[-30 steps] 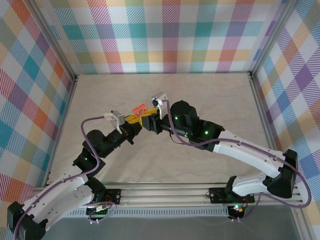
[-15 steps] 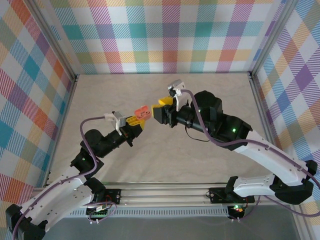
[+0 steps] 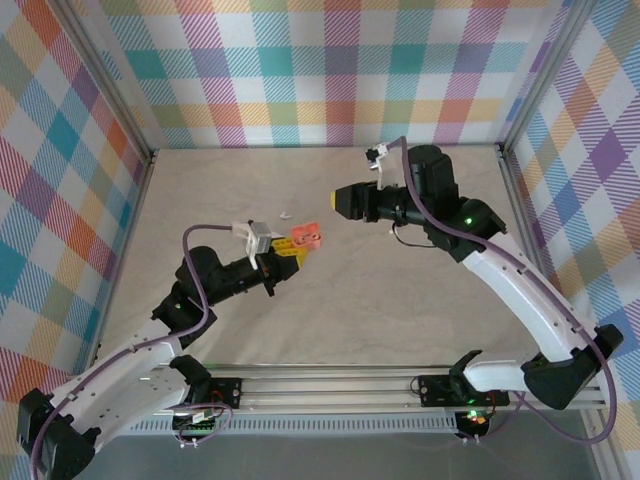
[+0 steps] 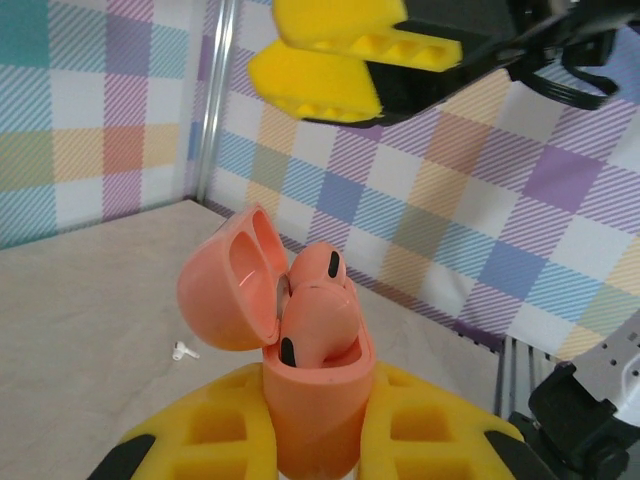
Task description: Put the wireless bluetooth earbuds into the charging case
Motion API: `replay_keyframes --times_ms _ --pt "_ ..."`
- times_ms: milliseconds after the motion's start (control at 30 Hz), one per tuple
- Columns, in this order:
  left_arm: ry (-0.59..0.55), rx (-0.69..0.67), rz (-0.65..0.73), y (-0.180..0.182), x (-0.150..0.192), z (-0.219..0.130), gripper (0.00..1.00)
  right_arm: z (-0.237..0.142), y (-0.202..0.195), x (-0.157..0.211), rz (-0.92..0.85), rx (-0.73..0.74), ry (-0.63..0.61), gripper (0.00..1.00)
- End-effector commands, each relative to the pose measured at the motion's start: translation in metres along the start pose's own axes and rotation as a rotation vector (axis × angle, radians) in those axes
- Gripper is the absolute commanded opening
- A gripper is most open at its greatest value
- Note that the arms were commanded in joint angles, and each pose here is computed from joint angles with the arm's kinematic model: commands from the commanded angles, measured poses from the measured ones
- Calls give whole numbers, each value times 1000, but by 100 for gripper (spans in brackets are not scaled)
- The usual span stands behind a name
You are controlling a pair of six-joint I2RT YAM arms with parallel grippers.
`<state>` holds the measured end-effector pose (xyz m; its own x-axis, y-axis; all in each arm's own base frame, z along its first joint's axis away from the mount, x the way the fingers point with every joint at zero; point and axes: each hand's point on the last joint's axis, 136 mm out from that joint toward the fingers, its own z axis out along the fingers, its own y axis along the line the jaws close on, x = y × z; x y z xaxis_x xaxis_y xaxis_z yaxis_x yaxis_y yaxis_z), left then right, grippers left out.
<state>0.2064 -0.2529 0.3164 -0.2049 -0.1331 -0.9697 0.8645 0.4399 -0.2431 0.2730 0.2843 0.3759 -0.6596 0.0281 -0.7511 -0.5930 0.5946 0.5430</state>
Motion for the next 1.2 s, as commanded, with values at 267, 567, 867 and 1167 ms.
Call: replay_keyframes --times_ms 267,567,867,1167 --pt "-5 151 -3 -15 -6 28 0 19 -11 19 214 -191 172 51" --pt "16 182 8 -15 1 38 0 26 -9 21 251 -278 227 50" --pt "25 194 -2 -13 2 47 0 37 -3 33 307 -390 312 49" --pt "32 179 18 -10 -3 51 0 40 -1 44 344 -444 383 48"
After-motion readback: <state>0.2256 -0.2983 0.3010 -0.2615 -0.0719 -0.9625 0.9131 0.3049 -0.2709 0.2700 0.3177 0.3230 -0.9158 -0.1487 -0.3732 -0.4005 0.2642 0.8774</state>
